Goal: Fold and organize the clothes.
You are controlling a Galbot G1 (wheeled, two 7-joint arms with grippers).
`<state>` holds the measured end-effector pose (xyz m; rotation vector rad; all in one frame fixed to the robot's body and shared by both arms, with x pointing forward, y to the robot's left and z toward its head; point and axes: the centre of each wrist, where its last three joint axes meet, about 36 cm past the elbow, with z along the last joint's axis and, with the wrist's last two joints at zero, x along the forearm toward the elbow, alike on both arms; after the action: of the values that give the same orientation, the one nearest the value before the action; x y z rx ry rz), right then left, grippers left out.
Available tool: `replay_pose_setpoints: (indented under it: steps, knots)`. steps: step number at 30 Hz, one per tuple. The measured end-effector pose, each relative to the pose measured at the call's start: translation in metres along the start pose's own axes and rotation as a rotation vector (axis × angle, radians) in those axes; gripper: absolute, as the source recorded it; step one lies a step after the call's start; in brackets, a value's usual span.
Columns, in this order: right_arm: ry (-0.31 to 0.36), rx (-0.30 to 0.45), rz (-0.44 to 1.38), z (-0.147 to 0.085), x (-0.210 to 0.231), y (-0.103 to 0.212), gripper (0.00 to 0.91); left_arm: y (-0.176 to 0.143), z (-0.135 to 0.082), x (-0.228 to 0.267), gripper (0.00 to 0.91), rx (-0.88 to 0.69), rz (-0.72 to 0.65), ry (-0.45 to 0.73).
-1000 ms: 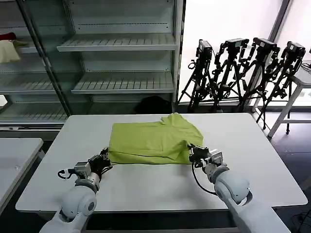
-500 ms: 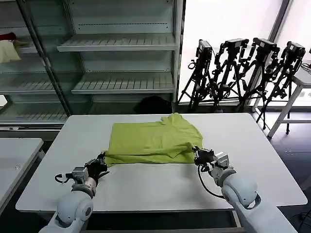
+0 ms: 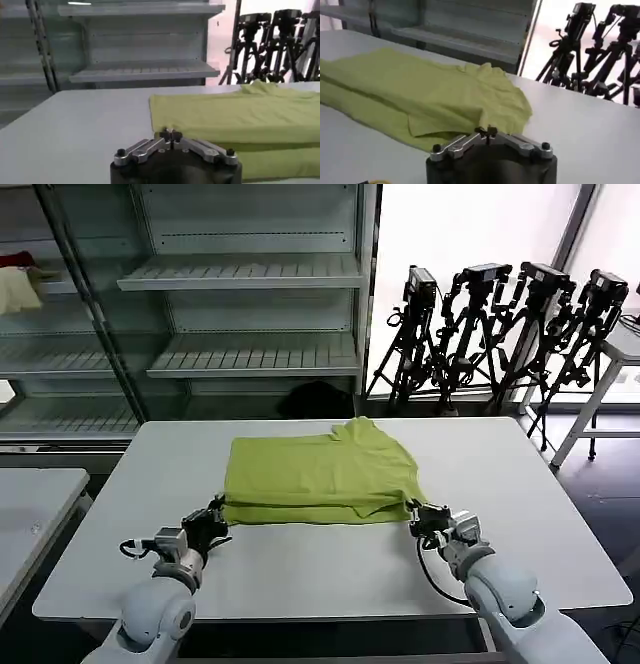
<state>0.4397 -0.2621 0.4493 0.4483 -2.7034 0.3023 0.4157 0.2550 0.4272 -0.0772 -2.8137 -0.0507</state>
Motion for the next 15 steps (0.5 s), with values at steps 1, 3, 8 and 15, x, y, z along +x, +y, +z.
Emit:
replay_pose_setpoints:
  steps: [1, 3, 8, 15]
  knots:
    - [-0.001, -0.002, 0.003, 0.0, -0.001, 0.0, 0.0, -0.001, 0.0, -0.001, 0.02, -0.001, 0.002, 0.0]
    - [-0.004, -0.007, 0.012, 0.0, -0.003, 0.0, 0.0, -0.001, 0.0, -0.003, 0.02, -0.004, 0.002, -0.002]
    - [-0.016, -0.012, 0.033, -0.003, -0.009, 0.0, 0.907, 0.001, -0.002, -0.008, 0.161, -0.01, 0.001, -0.008]
    - [-0.051, 0.0, 0.065, -0.009, -0.019, -0.001, 0.907, 0.0, -0.002, -0.009, 0.282, -0.018, 0.002, -0.009]
